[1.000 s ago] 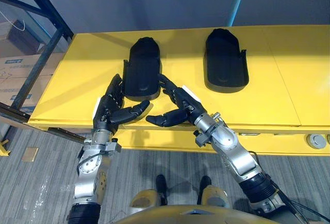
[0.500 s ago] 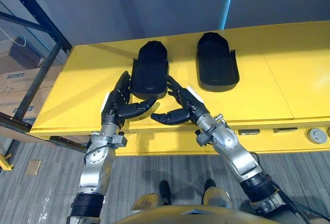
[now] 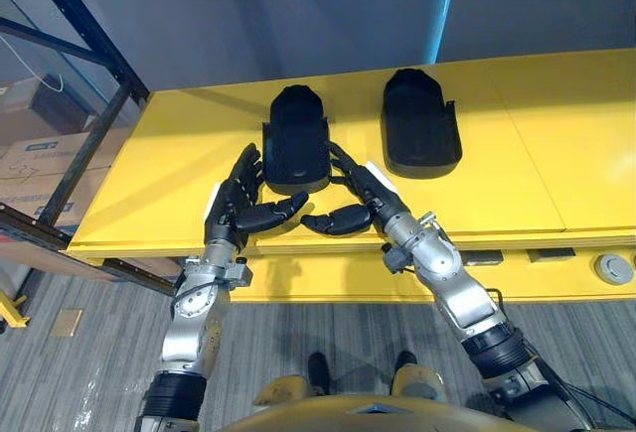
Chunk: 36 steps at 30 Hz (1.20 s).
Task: Walk over and take three plastic housings, then place them on the shelf
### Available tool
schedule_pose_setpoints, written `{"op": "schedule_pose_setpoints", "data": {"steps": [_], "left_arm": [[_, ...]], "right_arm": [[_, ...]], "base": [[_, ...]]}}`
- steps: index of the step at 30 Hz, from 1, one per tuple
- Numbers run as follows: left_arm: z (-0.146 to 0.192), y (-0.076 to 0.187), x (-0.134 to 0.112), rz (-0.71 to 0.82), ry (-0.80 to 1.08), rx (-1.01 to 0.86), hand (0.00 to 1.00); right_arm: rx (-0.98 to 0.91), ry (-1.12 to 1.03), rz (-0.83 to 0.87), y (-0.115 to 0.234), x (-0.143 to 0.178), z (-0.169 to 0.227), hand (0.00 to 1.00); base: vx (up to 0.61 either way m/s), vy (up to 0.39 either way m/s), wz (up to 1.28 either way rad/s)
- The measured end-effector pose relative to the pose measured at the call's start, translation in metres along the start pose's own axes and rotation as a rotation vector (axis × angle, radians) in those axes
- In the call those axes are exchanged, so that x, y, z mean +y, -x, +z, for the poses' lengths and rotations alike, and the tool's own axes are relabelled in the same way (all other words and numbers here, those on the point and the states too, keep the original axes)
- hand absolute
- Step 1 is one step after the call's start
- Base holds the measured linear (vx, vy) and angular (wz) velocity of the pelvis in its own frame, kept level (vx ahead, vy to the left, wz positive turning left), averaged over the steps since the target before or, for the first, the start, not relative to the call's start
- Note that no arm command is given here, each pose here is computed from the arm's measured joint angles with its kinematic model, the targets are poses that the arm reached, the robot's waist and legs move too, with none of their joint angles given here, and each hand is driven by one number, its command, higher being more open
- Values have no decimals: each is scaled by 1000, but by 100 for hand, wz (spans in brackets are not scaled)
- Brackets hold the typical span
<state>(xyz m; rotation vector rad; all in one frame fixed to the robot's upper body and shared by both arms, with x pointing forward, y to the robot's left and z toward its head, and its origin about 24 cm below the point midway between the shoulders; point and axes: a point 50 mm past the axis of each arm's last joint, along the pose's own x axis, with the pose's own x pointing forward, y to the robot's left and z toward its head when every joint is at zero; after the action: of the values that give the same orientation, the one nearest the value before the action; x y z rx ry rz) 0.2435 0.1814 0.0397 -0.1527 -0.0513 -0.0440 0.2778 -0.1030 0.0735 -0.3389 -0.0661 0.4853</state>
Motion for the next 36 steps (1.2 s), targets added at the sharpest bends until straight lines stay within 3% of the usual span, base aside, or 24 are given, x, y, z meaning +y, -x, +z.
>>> {"op": "schedule_pose_setpoints", "data": {"steps": [9,16,27,32,36], "left_arm": [[1,0,5,110,-98,-11,100],[21,0,13,198,-108,-104,100],[30,2,14,217,-277,-147,100],[26,1,14,202,-309,-111,100],[9,3,17,193,-368,-23,100]], "right_arm": [[-28,92,-129,-4,-23,10,100],[-68,78,-138,-2,-24,17,100],[-613,45,-173,25,-24,99,100],[-662,27,-260,39,-36,100,100],[-688,42,-425,54,-61,97,100]], "base": [[-3,-7,4],[0,0,0],[6,-2,-2],[35,2,-6],[38,4,-4]]}}
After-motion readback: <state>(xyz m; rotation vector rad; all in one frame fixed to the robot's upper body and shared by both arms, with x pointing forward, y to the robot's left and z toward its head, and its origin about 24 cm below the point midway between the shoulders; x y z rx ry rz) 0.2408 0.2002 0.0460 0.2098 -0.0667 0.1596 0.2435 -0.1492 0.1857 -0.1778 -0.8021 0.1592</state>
